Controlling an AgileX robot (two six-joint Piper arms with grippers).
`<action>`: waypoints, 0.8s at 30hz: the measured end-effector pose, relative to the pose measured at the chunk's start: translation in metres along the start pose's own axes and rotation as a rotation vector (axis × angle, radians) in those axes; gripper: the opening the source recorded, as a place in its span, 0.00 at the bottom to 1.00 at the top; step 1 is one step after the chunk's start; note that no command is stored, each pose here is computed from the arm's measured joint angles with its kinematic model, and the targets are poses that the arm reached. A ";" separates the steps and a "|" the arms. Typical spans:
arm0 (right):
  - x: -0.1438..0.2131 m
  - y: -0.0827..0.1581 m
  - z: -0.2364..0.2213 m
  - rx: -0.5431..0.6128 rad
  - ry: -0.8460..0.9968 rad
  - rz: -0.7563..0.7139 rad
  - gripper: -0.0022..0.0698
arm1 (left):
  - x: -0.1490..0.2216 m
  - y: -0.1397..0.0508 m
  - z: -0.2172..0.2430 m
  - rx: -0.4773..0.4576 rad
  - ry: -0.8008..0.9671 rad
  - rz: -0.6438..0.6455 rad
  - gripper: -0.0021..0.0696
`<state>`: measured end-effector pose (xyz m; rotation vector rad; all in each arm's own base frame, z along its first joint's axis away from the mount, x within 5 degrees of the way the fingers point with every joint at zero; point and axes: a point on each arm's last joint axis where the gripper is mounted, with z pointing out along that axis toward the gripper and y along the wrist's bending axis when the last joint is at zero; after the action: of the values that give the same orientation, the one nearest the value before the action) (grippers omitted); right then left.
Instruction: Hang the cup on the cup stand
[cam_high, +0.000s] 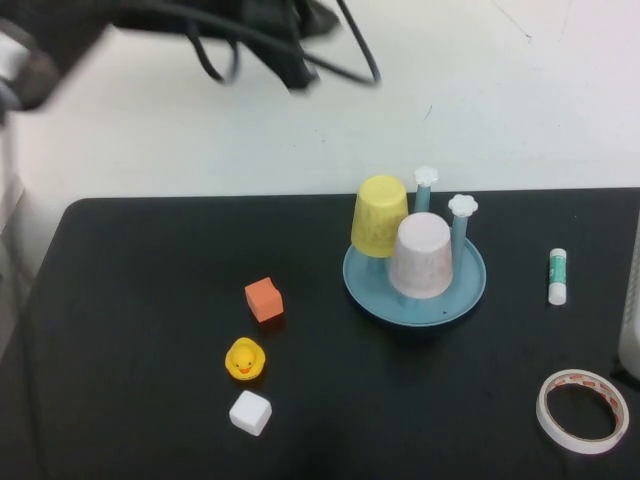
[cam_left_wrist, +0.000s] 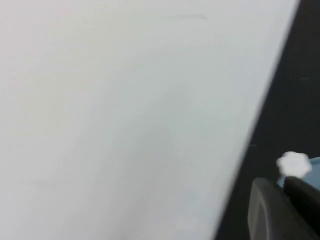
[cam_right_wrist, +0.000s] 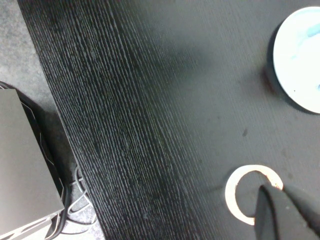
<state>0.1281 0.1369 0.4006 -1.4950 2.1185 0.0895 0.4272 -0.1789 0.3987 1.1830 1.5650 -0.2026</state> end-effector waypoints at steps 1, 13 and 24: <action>0.000 0.000 0.000 0.000 0.000 0.000 0.03 | -0.011 0.003 -0.015 -0.036 0.001 0.009 0.05; 0.000 0.000 0.000 0.000 0.000 0.000 0.03 | -0.094 -0.006 -0.212 -0.418 0.101 -0.015 0.03; 0.000 0.000 0.000 0.000 0.000 0.000 0.03 | -0.083 -0.089 -0.367 -0.717 -0.033 -0.055 0.03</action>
<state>0.1281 0.1369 0.4006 -1.4950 2.1185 0.0895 0.1146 -0.0253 0.5657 0.5686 1.4561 0.2870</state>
